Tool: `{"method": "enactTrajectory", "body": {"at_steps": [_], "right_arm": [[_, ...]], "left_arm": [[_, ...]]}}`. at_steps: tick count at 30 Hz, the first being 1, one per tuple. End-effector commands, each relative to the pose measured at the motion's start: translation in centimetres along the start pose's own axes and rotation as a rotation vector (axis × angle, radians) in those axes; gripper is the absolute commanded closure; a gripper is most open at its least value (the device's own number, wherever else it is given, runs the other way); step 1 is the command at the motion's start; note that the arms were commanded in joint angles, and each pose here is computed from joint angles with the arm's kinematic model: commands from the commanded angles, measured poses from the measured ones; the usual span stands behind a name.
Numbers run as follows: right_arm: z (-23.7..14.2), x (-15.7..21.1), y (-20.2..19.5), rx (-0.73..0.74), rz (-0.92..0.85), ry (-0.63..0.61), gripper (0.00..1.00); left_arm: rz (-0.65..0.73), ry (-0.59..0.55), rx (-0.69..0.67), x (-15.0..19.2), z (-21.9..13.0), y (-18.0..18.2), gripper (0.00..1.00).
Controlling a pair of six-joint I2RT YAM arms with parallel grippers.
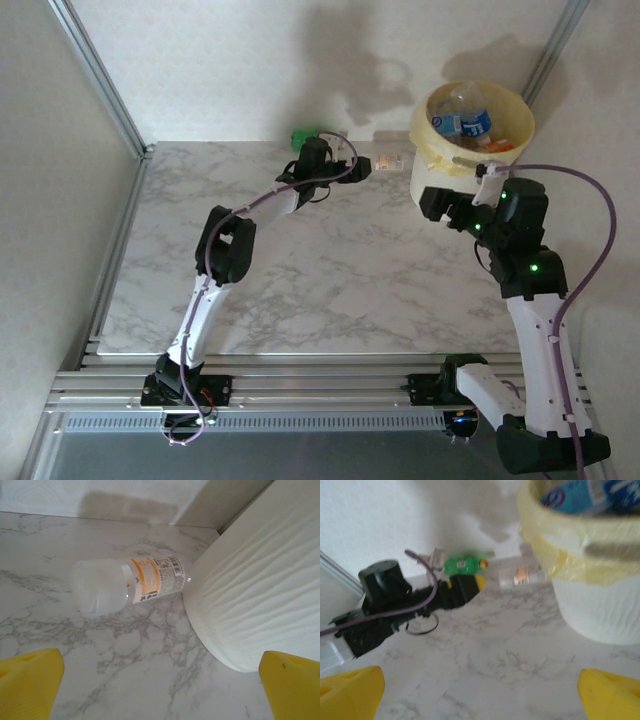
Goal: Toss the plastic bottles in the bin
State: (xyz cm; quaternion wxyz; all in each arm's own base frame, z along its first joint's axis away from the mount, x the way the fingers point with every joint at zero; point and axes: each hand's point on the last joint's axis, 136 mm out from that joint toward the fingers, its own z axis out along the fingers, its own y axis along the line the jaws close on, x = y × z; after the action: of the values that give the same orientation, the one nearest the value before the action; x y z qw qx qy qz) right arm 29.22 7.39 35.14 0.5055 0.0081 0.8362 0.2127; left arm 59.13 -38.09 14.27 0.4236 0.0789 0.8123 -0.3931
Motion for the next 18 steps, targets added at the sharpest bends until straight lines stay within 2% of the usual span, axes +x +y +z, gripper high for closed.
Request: {"method": "enactTrajectory", "body": {"at_steps": [1,6,11,14,18], "right_arm": [[2.0,2.5,0.9,-0.066,0.069,0.075,0.01],[6.7,5.2,0.5,-0.046,0.111,0.154,0.02],[11.8,5.5,-1.7,0.067,0.159,0.168,0.03],[14.8,5.3,-2.7,0.137,0.159,0.172,0.04],[18.6,5.1,-2.7,0.176,0.162,0.202,0.07]], "left_arm": [[-0.043,-0.068,0.075,-2.1,1.0,0.1,0.01],[-0.078,-0.087,0.135,-1.5,1.6,0.2,0.0],[-0.078,-0.072,0.129,-1.4,1.1,0.5,0.02],[-0.065,-0.108,0.164,-1.7,-1.3,-0.3,0.03],[-0.047,-0.192,0.154,-2.7,-6.6,-0.6,0.02]]}}
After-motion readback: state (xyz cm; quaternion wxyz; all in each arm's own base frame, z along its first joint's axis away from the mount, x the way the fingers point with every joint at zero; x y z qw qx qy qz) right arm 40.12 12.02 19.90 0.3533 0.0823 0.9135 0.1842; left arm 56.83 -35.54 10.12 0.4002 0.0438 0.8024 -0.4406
